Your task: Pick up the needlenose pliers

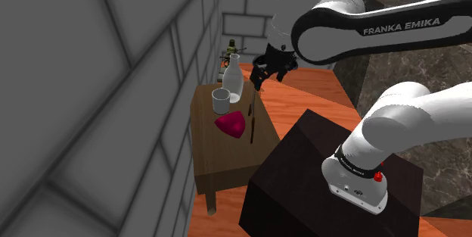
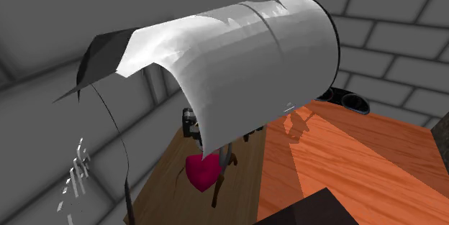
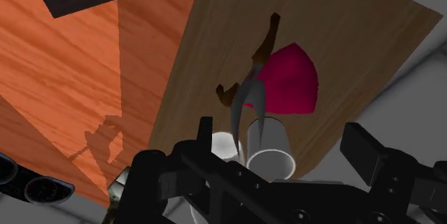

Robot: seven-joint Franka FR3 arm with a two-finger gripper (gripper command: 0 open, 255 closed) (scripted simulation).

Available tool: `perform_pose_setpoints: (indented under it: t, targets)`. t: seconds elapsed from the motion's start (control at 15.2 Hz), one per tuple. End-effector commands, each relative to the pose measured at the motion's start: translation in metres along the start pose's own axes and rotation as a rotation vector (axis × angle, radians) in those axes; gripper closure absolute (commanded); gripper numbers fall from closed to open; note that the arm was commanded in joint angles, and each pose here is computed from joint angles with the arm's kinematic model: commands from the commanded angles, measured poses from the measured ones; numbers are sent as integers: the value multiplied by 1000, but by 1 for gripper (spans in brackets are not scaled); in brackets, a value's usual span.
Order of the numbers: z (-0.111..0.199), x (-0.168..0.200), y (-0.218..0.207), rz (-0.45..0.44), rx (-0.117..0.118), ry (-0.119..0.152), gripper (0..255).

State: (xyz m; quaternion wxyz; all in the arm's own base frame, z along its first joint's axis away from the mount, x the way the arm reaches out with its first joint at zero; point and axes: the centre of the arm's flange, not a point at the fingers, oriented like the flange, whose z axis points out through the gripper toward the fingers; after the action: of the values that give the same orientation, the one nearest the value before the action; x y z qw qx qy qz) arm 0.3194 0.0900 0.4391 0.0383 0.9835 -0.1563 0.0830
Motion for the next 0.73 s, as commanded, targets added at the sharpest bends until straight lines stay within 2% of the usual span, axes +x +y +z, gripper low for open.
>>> perform_pose_setpoints:
  t: [0.0, 0.59, 0.66]
  targets:
    - [26, -1, -8, 80, -27, 19, 0]
    - [146, 3, -41, 415, -153, 90, 0]
    - [150, 3, -42, 425, -157, 92, 0]
